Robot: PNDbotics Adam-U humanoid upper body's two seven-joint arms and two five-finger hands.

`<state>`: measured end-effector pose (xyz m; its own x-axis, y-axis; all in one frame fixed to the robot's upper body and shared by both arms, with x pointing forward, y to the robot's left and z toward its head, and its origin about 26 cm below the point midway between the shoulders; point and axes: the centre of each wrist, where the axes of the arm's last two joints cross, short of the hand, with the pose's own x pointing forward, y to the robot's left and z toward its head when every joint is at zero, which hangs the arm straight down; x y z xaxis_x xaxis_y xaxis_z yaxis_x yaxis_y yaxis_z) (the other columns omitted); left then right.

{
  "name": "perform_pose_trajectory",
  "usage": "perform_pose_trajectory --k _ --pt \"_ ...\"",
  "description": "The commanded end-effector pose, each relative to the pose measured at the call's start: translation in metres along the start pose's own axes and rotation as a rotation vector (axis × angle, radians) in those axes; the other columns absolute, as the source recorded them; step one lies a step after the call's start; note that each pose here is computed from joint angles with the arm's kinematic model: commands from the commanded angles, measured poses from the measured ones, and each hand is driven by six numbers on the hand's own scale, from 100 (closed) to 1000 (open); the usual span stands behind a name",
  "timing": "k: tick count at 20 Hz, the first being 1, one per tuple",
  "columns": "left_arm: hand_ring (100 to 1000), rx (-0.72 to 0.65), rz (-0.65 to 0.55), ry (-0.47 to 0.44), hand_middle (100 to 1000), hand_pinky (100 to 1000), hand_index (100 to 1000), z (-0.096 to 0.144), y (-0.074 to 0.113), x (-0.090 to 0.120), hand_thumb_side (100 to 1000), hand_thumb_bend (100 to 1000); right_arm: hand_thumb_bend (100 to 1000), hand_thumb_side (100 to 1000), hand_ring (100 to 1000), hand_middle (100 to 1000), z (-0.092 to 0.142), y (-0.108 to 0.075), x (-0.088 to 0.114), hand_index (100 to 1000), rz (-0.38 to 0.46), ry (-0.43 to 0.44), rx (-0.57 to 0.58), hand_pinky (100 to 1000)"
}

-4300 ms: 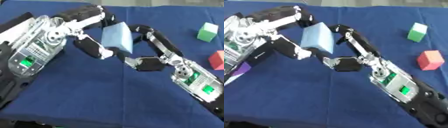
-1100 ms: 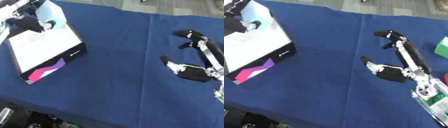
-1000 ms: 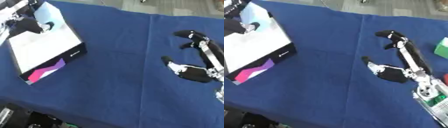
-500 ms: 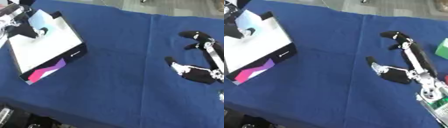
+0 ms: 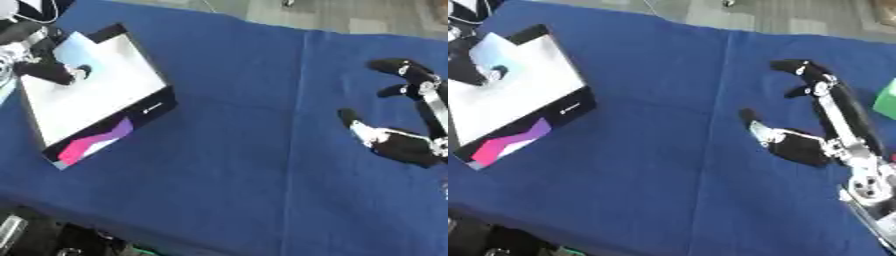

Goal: Pick up the objects with one hand, pass them to the other hand, and then place them into the box on the other side of the table.

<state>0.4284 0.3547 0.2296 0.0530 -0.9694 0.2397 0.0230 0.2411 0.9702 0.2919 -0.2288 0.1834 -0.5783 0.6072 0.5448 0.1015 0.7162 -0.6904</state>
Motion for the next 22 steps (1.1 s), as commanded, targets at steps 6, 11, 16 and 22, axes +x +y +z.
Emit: perform_pose_trajectory --k 6,11,16,22 --pt "760 0.04 -0.047 -0.004 712 834 876 -0.001 0.017 -0.001 526 650 402 340 892 809 -0.001 -0.009 0.003 836 0.005 -0.021 -0.039 679" --pt "719 0.068 -0.021 -0.015 667 832 832 0.002 0.022 0.001 482 497 399 335 892 810 0.0 -0.01 0.003 836 0.007 -0.026 -0.046 679" --pt "676 0.14 0.106 -0.055 619 843 780 0.018 0.036 0.007 498 271 403 324 893 811 0.0 -0.018 0.0 838 0.016 -0.033 -0.082 680" --pt "656 0.235 0.263 -0.122 607 862 755 0.039 0.048 0.022 523 168 406 319 894 814 -0.002 -0.043 -0.006 841 0.065 -0.037 -0.132 696"
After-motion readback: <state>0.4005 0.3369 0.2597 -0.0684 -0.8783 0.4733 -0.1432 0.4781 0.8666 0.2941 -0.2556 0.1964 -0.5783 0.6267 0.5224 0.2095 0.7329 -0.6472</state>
